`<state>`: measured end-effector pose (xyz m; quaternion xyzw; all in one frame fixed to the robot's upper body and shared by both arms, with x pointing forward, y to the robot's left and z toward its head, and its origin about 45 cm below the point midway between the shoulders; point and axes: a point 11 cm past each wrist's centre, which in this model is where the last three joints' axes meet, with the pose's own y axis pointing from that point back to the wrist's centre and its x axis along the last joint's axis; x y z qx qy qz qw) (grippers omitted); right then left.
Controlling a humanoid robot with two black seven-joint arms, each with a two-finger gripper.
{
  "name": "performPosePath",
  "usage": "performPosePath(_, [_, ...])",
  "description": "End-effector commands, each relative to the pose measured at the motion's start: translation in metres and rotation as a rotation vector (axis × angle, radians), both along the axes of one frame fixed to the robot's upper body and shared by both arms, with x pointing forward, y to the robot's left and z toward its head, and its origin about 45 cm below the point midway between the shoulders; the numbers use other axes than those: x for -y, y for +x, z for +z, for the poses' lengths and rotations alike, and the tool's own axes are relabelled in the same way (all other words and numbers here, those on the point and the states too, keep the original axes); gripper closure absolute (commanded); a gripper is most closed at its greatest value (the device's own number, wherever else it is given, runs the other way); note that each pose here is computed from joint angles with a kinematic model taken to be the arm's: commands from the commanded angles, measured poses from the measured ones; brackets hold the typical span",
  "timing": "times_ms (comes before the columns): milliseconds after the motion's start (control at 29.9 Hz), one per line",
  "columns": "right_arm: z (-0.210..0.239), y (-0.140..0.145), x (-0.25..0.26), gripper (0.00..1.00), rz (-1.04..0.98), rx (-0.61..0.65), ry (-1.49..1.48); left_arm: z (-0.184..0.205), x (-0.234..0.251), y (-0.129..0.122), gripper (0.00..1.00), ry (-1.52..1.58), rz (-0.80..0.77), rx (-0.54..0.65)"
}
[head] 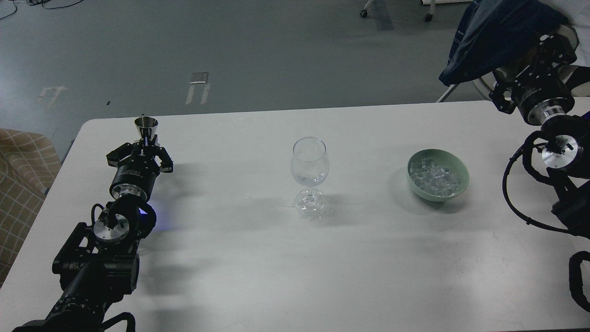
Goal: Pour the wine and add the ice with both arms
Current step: 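Lower the jigger onto the table and open the left gripper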
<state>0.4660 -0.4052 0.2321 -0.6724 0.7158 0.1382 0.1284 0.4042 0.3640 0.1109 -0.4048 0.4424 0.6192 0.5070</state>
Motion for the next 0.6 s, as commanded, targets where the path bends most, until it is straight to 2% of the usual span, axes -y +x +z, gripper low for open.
performPosePath(0, [0.0008,0.0006,-0.001,0.0,0.002,0.002,0.001,0.0006,0.0001,0.0008,0.78,-0.003,0.004,0.0])
performPosePath(167, [-0.0007,-0.0002,-0.0008,0.0,0.002,-0.001,0.0,-0.0011,0.0023,0.0003,0.68,-0.008,0.008,-0.002])
performPosePath(501, [-0.0031,-0.0014,-0.0003,0.0,0.001,-0.007,0.0,-0.0025,0.0022,-0.0009,0.63,-0.01,0.011,-0.005])
performPosePath(568, [-0.0038,-0.0014,-0.0007,0.0,0.001,-0.008,0.001,-0.0027,0.0025,-0.0009,0.56,-0.009,0.01,-0.007])
